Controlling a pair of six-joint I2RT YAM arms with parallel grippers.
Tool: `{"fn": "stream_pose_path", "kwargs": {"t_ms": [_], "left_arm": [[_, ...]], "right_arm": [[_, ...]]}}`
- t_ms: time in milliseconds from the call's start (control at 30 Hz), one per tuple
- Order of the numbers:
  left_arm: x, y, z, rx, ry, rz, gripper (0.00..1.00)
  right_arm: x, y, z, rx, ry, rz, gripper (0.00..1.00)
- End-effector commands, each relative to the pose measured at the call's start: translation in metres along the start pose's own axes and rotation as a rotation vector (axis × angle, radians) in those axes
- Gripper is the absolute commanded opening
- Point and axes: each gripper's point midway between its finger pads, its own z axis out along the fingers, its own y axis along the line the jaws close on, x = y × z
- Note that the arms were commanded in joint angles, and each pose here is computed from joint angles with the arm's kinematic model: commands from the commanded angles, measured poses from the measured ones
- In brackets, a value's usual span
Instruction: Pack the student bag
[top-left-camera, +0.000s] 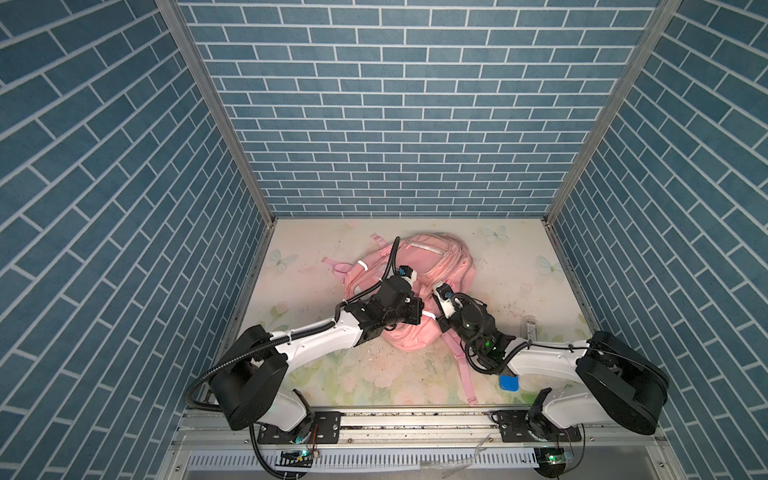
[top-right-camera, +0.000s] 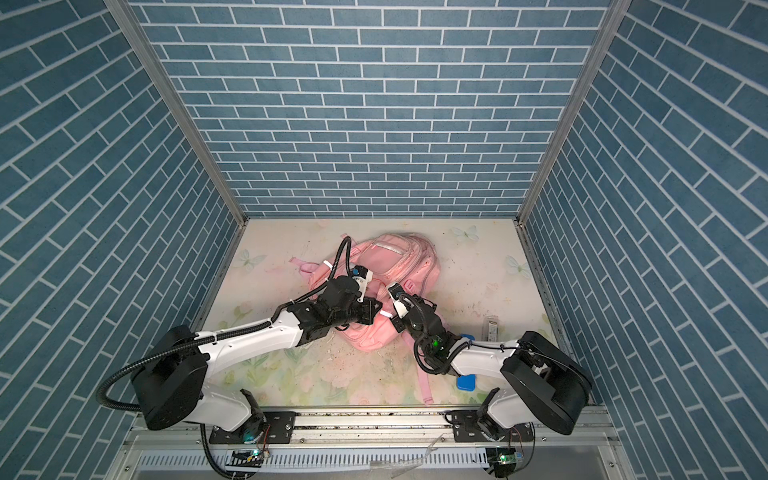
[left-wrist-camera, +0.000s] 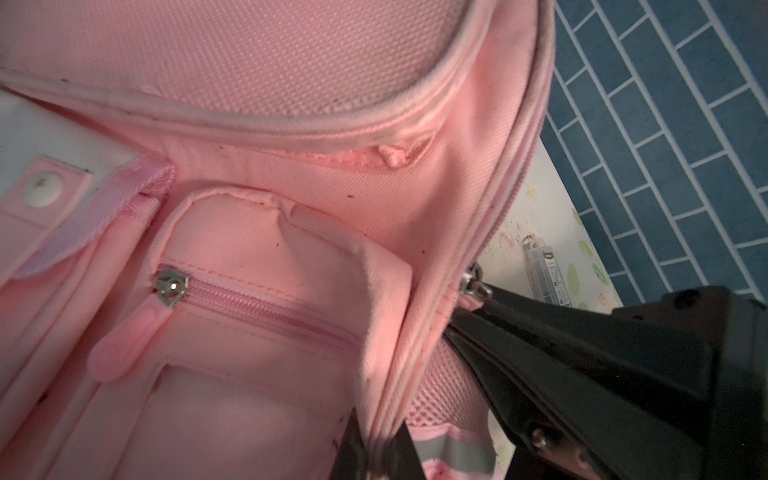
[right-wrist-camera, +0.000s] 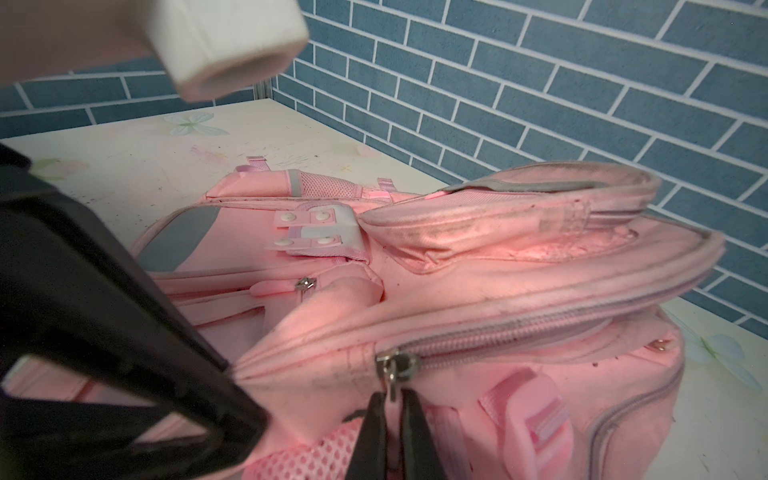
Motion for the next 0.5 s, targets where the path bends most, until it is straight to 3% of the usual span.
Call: {"fn": "stream_pose_path", "kwargs": {"t_ms": [0,233,333,467], "left_arm": [[-0.032,-0.03,-0.02,0.075,-0.094,0.08,0.0],[-0.016,0.009,-0.039,-0.077,-0.04,0.252,0.0],[-0.011,0.027,-0.051,-0.103,-0.031,0.283,0.0],[-0.01,0.039,-0.063,-0.121,-0.039,0.347,0.0]], "right_arm": [[-0.005,-0.002,-0.004,-0.007,-0.011,0.032,0.0],[0.008,-0.03,-0.009,0.036,0.072,0.103,0.0],[0.017,-0.032,-0.009,-0.035,0.134,0.119,0.0],[0.024,-0.042,-0.009,-0.017,0.182,0.096,0.0]]}}
